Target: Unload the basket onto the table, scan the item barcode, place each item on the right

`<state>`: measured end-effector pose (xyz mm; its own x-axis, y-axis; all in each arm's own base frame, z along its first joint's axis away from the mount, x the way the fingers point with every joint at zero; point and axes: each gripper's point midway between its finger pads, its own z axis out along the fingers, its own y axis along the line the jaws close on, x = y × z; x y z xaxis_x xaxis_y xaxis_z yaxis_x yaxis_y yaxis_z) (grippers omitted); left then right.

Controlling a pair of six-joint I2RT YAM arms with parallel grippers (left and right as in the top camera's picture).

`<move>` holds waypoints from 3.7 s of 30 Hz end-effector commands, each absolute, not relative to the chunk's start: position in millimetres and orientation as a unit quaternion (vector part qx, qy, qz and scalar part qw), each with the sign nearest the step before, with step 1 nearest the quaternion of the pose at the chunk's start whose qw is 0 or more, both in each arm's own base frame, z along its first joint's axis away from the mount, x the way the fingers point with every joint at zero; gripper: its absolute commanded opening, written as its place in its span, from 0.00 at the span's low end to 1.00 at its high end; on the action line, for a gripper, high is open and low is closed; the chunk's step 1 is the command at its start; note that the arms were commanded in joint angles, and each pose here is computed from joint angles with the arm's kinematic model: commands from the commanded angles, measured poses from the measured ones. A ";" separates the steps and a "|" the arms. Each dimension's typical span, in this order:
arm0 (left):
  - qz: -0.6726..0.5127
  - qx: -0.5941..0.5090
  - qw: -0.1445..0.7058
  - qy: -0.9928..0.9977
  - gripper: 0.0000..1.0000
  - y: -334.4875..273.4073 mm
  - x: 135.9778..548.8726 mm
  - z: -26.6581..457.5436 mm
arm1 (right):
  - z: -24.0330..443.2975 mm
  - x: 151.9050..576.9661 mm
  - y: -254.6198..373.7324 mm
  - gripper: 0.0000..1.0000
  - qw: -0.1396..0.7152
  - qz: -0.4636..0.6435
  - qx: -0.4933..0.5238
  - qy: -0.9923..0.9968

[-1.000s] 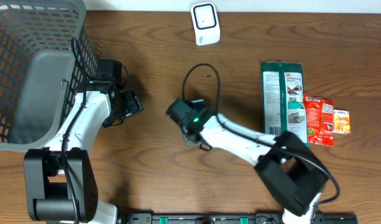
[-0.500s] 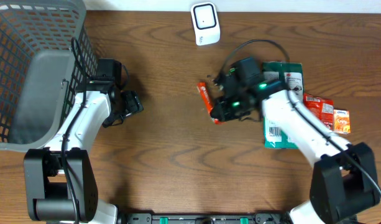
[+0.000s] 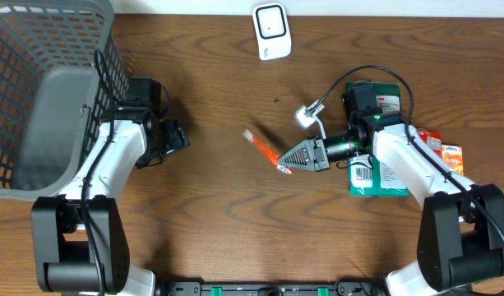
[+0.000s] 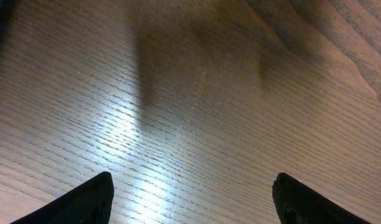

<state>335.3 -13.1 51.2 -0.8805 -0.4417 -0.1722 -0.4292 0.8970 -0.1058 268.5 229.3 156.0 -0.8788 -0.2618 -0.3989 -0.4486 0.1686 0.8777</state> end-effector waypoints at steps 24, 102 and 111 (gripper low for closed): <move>-0.024 -0.234 0.095 0.967 0.83 -7.6 333.7 49.6 | 56.9 259.6 245.2 0.46 0.051 0.278 -0.270 0.920; -0.179 -0.044 -0.036 0.982 0.11 -157.2 231.5 -6.0 | 10.8 167.4 247.3 0.32 -0.106 0.366 -0.155 0.912; -0.181 -0.045 -0.031 0.982 0.11 -158.1 234.4 -5.8 | 4.1 163.9 253.8 0.29 -0.097 0.340 -0.167 0.921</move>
